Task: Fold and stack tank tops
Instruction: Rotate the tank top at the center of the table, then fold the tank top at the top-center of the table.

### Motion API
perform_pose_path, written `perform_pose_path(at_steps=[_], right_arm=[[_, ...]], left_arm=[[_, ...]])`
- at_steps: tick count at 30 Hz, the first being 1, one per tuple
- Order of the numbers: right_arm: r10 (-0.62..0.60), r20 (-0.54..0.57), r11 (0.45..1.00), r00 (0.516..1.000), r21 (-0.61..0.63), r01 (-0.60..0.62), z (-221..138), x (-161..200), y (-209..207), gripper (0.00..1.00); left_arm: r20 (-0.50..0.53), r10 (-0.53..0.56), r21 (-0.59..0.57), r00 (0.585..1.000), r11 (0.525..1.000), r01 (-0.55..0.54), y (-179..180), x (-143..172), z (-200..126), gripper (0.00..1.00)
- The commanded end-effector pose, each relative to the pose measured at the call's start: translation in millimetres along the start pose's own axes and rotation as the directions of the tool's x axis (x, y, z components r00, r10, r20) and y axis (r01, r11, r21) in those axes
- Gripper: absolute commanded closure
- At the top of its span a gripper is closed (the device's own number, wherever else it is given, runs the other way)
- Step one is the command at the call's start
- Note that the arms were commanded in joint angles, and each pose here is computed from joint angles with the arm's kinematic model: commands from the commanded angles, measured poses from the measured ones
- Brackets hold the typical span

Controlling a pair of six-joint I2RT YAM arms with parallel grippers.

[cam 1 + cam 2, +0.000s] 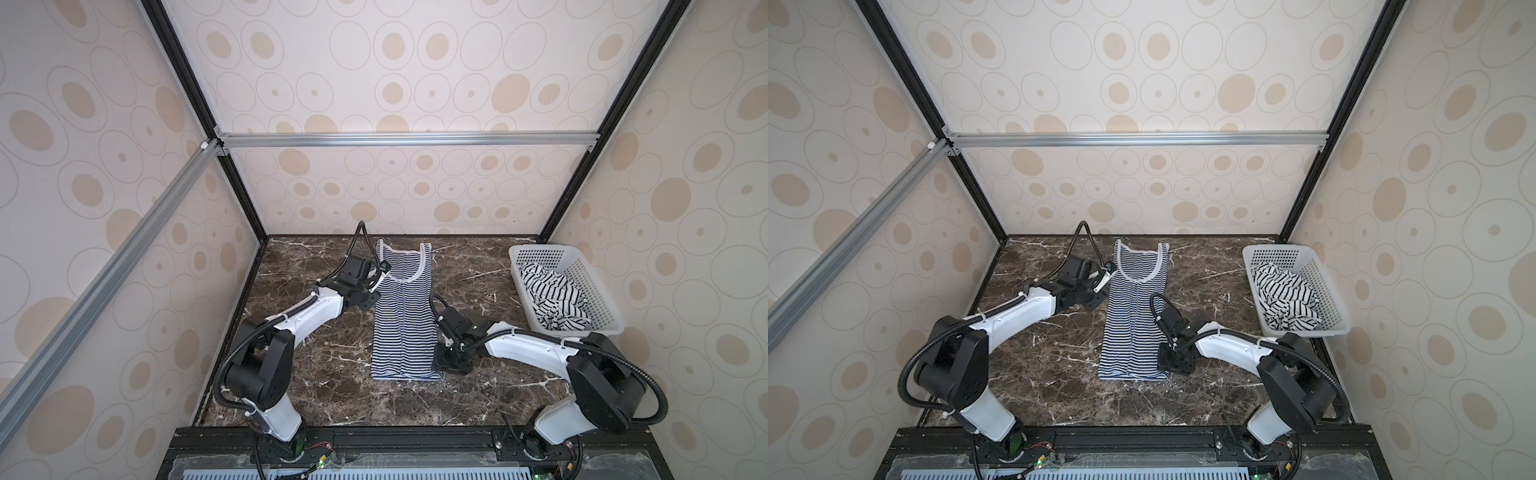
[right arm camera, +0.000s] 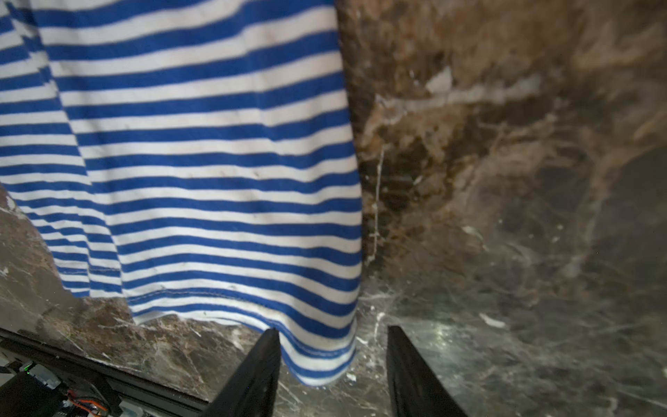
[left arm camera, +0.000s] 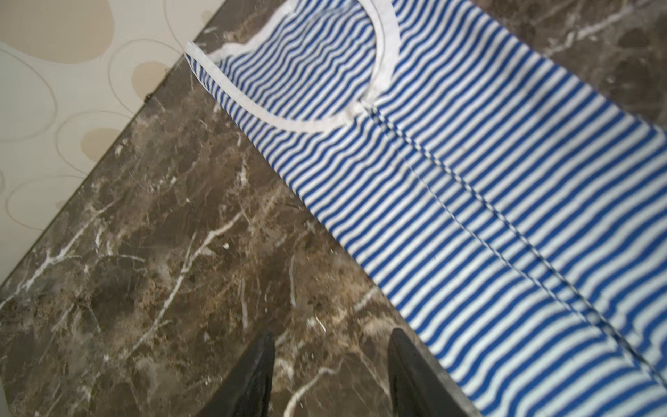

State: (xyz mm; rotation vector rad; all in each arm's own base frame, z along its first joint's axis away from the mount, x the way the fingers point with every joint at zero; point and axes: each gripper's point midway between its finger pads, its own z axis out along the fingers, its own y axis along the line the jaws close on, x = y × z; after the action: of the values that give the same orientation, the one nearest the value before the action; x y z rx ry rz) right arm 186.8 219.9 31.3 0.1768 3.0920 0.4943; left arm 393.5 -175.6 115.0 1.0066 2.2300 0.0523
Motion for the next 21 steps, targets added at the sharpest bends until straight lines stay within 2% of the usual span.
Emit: perform_pose_path(at_steps=[1, 12, 21], right_arm=[[0.039, 0.000, 0.996, 0.999, -0.074, -0.039, -2, 4, 11, 0.50], [0.132, 0.050, 0.989, 0.990, -0.079, -0.128, 0, 0, 0, 0.54], [0.178, 0.041, 0.980, 0.983, -0.094, -0.173, 7, -1, -9, 0.58]], left_arm=[[0.008, 0.022, 0.010, 1.000, 1.000, -0.022, -9, 17, -8, 0.49], [0.040, 0.038, 0.064, 0.998, 0.997, -0.041, -38, 58, -27, 0.48], [0.070, 0.045, 0.110, 0.997, 0.993, -0.052, -52, 66, -35, 0.48]])
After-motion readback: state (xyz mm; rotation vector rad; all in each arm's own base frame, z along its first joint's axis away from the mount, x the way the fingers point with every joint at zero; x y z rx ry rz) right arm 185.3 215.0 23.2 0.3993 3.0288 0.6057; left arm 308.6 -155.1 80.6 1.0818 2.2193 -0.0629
